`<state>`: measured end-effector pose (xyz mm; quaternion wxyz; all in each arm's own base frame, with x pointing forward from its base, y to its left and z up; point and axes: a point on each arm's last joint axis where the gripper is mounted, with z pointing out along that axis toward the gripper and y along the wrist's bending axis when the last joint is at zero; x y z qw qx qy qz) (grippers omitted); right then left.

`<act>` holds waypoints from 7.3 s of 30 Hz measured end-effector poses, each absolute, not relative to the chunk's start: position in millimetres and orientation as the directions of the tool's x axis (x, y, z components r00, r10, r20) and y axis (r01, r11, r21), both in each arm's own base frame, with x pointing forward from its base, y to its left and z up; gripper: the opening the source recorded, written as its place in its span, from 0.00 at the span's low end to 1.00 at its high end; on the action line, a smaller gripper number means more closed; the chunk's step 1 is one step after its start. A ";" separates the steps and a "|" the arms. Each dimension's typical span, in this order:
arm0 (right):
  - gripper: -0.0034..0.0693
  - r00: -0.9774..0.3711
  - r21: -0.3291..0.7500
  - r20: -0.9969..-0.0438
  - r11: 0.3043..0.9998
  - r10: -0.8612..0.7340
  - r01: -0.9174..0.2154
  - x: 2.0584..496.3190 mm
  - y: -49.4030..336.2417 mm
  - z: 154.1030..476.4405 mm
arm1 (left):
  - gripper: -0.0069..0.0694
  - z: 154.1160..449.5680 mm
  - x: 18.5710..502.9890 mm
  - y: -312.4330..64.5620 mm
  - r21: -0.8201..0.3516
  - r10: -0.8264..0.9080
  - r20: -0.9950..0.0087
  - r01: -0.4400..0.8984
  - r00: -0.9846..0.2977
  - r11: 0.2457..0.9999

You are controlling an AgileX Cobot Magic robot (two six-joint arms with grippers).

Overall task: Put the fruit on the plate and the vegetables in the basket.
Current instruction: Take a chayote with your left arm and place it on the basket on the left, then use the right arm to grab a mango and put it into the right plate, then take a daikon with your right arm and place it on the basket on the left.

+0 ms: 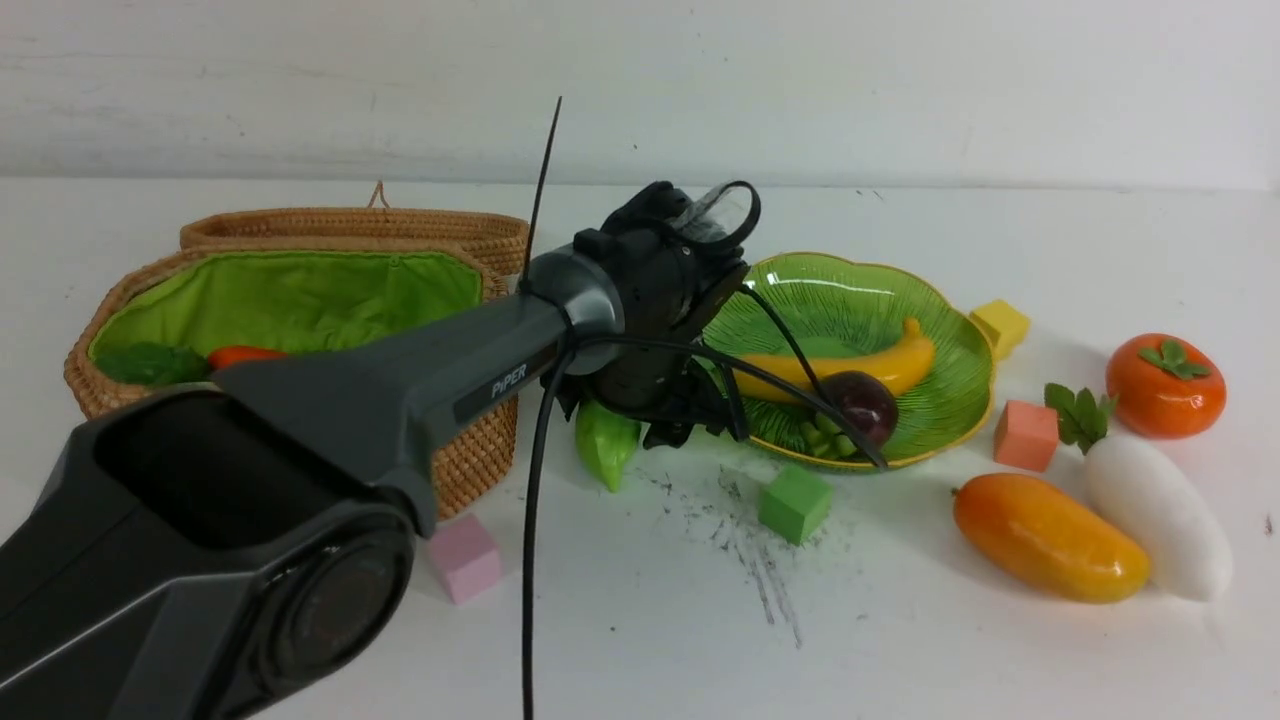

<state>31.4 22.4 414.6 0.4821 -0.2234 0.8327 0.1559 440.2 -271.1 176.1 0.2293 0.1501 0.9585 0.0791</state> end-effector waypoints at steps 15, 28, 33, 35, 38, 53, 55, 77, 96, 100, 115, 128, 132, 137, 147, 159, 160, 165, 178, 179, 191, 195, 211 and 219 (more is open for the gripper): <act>0.36 -0.437 0.044 -0.871 0.850 -0.225 -0.525 31.2 22.5 414.4 | 0.68 181.6 438.1 -267.0 0.250 0.327 -0.395 0.242 -0.858 0.937; 0.37 -0.409 0.035 -0.886 0.848 -0.219 -0.529 32.4 23.2 416.8 | 0.68 312.9 398.6 -262.3 0.186 0.367 -0.537 0.318 -0.759 0.930; 0.37 -0.384 0.035 -0.901 0.848 -0.203 -0.529 33.6 23.8 419.5 | 0.68 358.8 376.0 -247.7 0.194 0.404 -0.562 0.360 -0.721 0.912; 0.37 -0.353 0.017 -0.912 0.841 -0.208 -0.541 34.2 24.7 421.6 | 0.68 394.5 360.6 -231.8 0.177 0.391 -0.620 0.364 -0.680 0.914; 0.37 -0.319 0.018 -0.928 0.828 -0.195 -0.560 34.4 27.1 424.9 | 0.68 425.2 340.9 -207.3 0.178 0.386 -0.658 0.365 -0.647 0.914; 0.37 -0.268 0.041 -0.946 0.751 -0.184 -0.659 28.7 36.9 429.5 | 0.68 356.0 347.8 -53.1 0.242 0.609 -0.427 0.564 -0.669 0.789; 0.37 -0.271 0.054 -0.947 0.744 -0.174 -0.666 28.0 37.9 430.0 | 0.68 343.9 358.1 -47.8 0.233 0.630 -0.427 0.594 -0.649 0.770; 0.37 -0.303 0.096 -0.939 0.722 -0.163 -0.686 30.2 43.6 429.5 | 0.73 371.9 349.4 -56.8 0.009 0.311 -0.638 0.397 -0.705 0.918; 0.37 -0.650 -0.158 -0.523 0.812 -0.551 -0.561 172.1 87.8 352.9 | 0.07 404.6 129.2 -104.4 -0.119 0.420 -0.629 0.615 -0.654 0.780; 0.37 -0.735 -0.176 -0.424 0.844 -0.529 -0.506 193.4 75.2 336.7 | 0.07 371.1 96.8 -87.8 -0.169 0.379 -0.656 0.617 -0.652 0.768; 0.48 -0.877 -0.054 -0.309 0.928 -0.367 -0.369 278.9 31.7 268.5 | 0.07 373.1 48.7 -53.2 -0.188 0.149 -0.890 0.644 -0.431 0.741; 0.97 -0.820 -0.110 -0.355 0.891 -0.449 -0.440 320.7 33.6 223.8 | 0.07 369.4 48.6 -53.4 -0.167 0.182 -0.884 0.655 -0.430 0.737; 0.96 -0.799 -0.102 -0.318 0.856 -0.510 -0.506 328.2 35.9 205.1 | 0.07 369.3 48.5 -53.4 -0.166 0.183 -0.884 0.655 -0.431 0.737; 0.94 -0.784 -0.078 -0.284 0.828 -0.552 -0.555 334.1 38.4 184.8 | 0.07 369.5 48.1 -53.9 -0.175 0.179 -0.883 0.657 -0.434 0.733; 0.82 -0.781 -0.038 -0.273 0.817 -0.562 -0.575 338.3 41.9 169.6 | 0.07 367.5 46.7 -53.9 -0.180 0.193 -0.871 0.659 -0.452 0.730; 0.82 -0.915 0.162 -0.216 0.911 -0.342 -0.379 323.8 50.9 191.5 | 0.07 367.8 46.9 -53.9 -0.180 0.190 -0.873 0.659 -0.450 0.730; 0.82 -0.917 0.170 -0.223 0.913 -0.330 -0.370 323.6 51.6 193.9 | 0.07 368.4 47.2 -54.0 -0.180 0.185 -0.876 0.659 -0.445 0.731; 0.82 -0.848 0.208 -0.502 0.927 -0.172 -0.311 333.2 68.7 259.8 | 0.07 378.1 51.9 -55.3 -0.179 0.106 -0.923 0.656 -0.370 0.733; 0.82 -0.711 0.137 -0.698 0.958 -0.086 -0.251 433.4 78.5 234.5 | 0.07 382.0 53.0 -56.2 -0.188 0.069 -0.936 0.658 -0.344 0.729; 0.82 -0.718 0.139 -0.690 0.958 -0.087 -0.250 436.9 79.1 228.7 | 0.07 382.2 52.4 -56.8 -0.199 0.063 -0.934 0.661 -0.351 0.724; 0.94 -0.735 0.144 -0.669 0.952 -0.108 -0.271 429.8 79.5 239.7 | 0.08 383.4 49.2 -60.3 -0.251 0.034 -0.926 0.681 -0.376 0.687; 0.80 -0.725 0.110 -0.667 0.940 -0.171 -0.323 405.6 74.9 281.2 | 0.08 383.4 49.2 -60.3 -0.217 0.060 -0.934 0.695 -0.351 0.686; 0.16 -0.945 -0.030 -0.317 0.996 -0.086 -0.080 324.4 -2.5 303.6 | 0.08 381.8 48.4 -60.3 -0.109 0.152 -0.948 0.733 -0.280 0.671; 0.71 -0.926 -0.003 -0.378 1.000 0.010 0.012 330.7 -27.8 241.5 | 0.08 379.1 47.1 -60.2 -0.111 0.176 -0.938 0.738 -0.300 0.666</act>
